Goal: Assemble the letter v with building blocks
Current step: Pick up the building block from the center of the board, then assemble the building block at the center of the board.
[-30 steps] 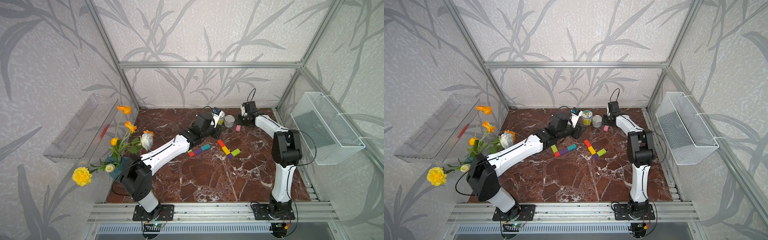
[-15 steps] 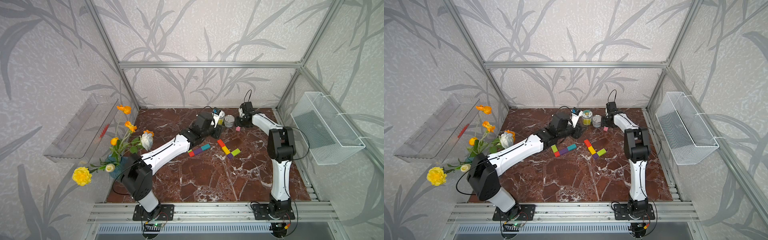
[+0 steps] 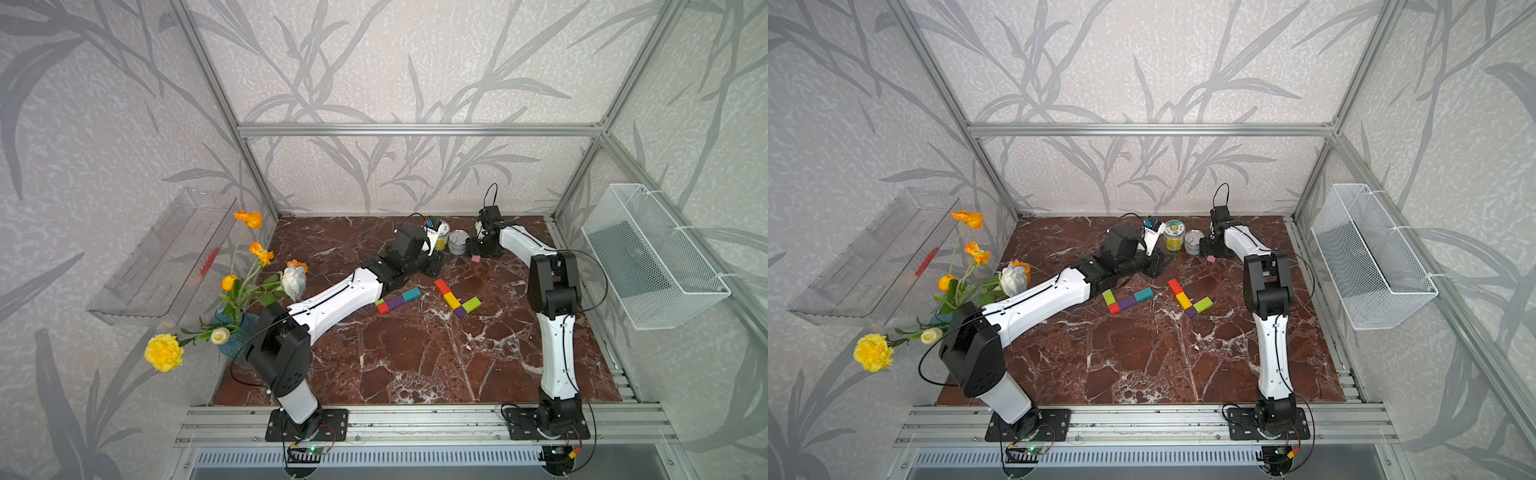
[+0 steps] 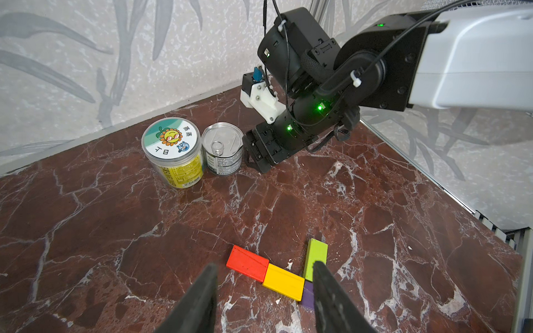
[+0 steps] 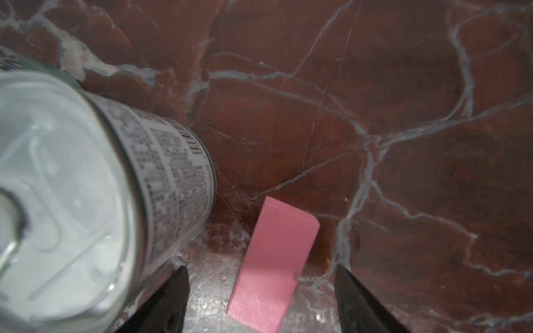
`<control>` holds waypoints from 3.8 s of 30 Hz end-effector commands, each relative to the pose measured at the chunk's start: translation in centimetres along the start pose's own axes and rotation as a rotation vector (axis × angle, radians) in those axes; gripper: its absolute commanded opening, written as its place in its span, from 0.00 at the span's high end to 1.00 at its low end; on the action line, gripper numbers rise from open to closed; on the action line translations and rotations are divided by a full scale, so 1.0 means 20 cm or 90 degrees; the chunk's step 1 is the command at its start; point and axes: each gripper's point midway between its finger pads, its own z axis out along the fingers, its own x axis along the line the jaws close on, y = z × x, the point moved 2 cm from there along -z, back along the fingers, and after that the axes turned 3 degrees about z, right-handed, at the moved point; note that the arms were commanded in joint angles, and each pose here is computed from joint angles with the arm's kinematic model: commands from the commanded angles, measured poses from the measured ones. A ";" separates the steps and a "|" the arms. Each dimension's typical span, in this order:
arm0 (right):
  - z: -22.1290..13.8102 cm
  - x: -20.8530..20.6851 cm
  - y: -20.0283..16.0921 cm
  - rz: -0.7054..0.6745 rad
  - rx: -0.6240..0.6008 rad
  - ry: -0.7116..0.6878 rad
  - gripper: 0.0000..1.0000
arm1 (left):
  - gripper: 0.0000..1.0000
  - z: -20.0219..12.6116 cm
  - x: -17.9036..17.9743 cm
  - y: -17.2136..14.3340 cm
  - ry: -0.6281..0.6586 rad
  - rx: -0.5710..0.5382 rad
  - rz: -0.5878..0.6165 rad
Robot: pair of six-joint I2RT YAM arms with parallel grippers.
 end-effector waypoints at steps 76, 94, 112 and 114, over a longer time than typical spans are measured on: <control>-0.30 -0.15 -0.75 0.109 0.040 0.035 0.71 | 0.57 0.55 -0.22 -0.39 -0.152 0.269 -0.055; -0.60 -0.23 -0.91 0.153 -0.039 0.052 0.52 | 0.85 0.83 -0.35 -0.54 -0.201 0.349 -0.065; -0.45 -0.24 -0.98 0.160 0.012 0.083 1.00 | 1.00 1.03 -0.41 -0.63 -0.189 0.364 -0.055; -0.43 -0.22 -0.99 0.158 0.036 0.095 1.00 | 1.00 1.04 -0.42 -0.63 -0.188 0.362 -0.051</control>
